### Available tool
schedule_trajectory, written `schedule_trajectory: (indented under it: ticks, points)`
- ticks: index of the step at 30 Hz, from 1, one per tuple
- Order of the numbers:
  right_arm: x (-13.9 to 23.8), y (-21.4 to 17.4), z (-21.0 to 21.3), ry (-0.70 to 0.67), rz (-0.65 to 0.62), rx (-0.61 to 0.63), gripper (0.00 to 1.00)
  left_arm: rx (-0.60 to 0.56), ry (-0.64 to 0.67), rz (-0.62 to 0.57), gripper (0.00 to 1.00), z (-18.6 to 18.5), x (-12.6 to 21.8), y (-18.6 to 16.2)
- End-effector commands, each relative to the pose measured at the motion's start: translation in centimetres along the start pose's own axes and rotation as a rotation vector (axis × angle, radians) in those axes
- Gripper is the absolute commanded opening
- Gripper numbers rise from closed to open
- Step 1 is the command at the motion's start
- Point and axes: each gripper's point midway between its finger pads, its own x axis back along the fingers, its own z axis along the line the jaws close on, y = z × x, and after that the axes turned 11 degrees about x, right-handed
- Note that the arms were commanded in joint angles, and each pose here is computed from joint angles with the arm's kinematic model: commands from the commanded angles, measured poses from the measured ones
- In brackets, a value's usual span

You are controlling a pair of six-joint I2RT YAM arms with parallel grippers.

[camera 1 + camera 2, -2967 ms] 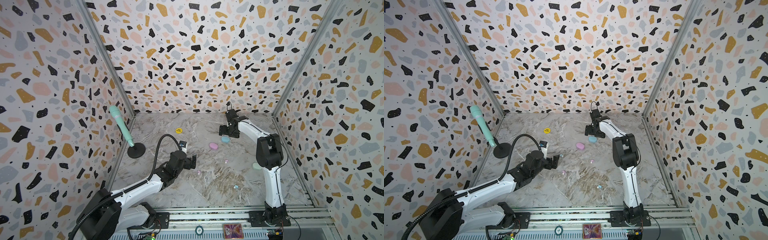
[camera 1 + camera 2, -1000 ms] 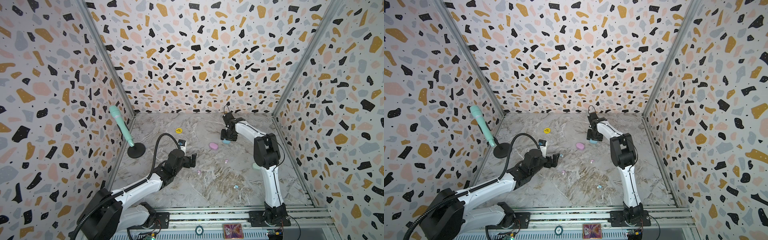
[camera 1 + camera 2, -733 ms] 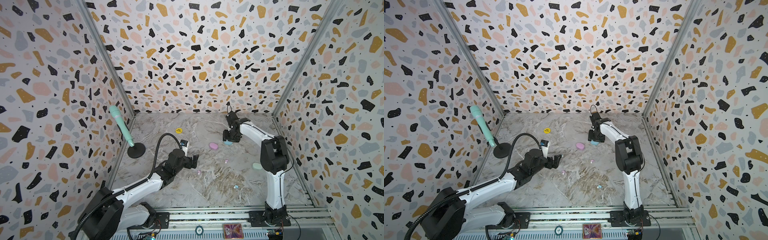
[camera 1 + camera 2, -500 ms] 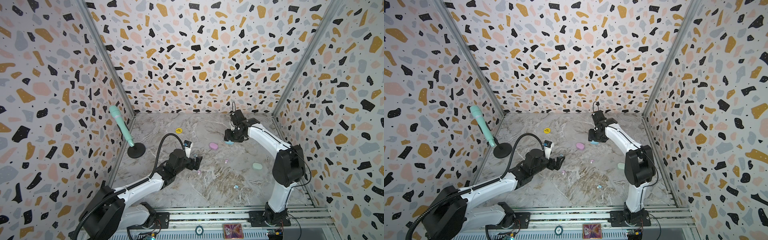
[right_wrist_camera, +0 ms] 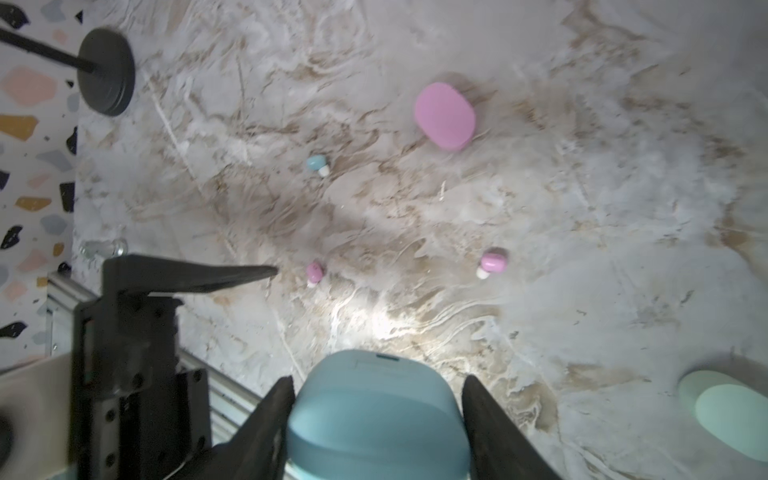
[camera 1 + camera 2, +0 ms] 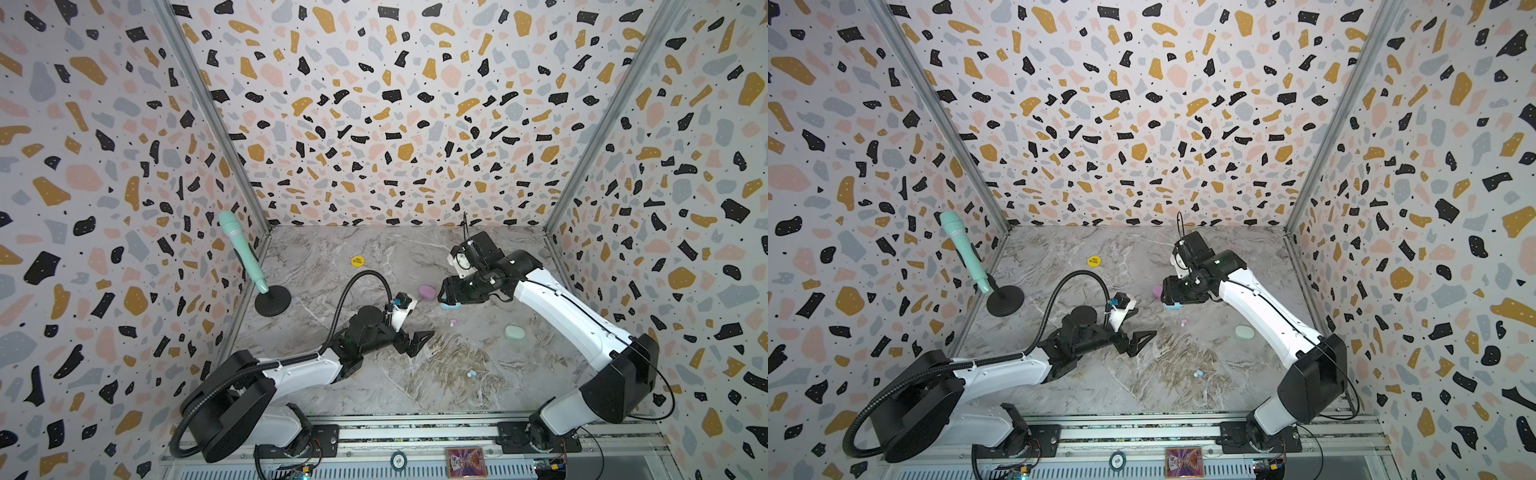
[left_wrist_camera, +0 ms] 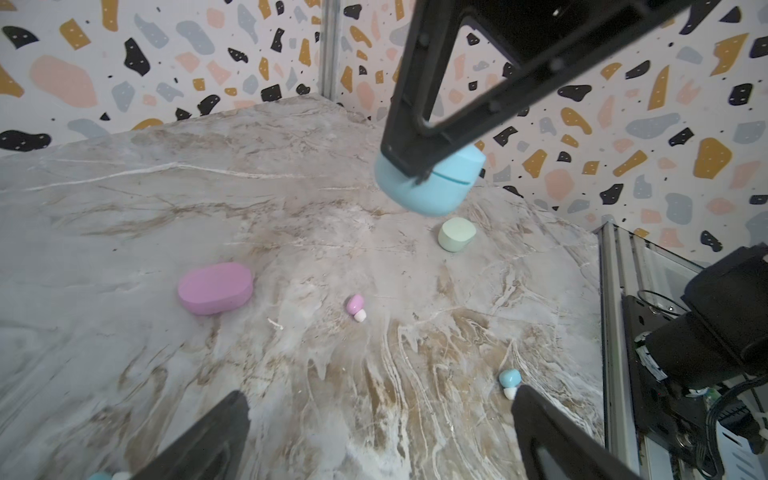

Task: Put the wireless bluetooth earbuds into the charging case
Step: 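Lift the light-blue case and carry it toward the left gripper, then close the left gripper on the light-blue case while the right gripper releases it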

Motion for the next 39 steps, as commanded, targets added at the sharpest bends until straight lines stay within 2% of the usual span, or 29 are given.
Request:
schedule_trajectory:
  ticks: [1, 9, 15, 22, 34, 39]
  points:
    - [0.5, -2.0, 1.9, 0.039, 0.045, 0.012, 0.54, -0.08, -0.115, -0.059, 1.0, -2.0, -0.4, 1.0]
    - [-0.1, -2.7, 4.4, 0.08, 0.057, 0.035, 0.55, -0.11, -0.182, -0.078, 0.97, -3.4, -0.3, 1.2]
    - [-0.8, -2.5, 6.0, 0.126, 0.055, 0.063, 0.55, -0.124, -0.233, -0.082, 0.88, -4.5, 0.0, 1.5]
    - [-0.4, -2.5, 6.5, 0.153, 0.056, 0.094, 0.55, -0.137, -0.267, -0.085, 0.77, -5.1, 0.3, 1.6]
    - [-0.2, -3.0, 6.9, 0.182, 0.077, 0.111, 0.56, -0.16, -0.286, -0.133, 0.72, -6.0, 1.4, 2.7]
    - [-0.2, -3.0, 7.0, 0.185, 0.082, 0.114, 0.56, -0.16, -0.298, -0.13, 0.65, -6.1, 1.3, 2.7]
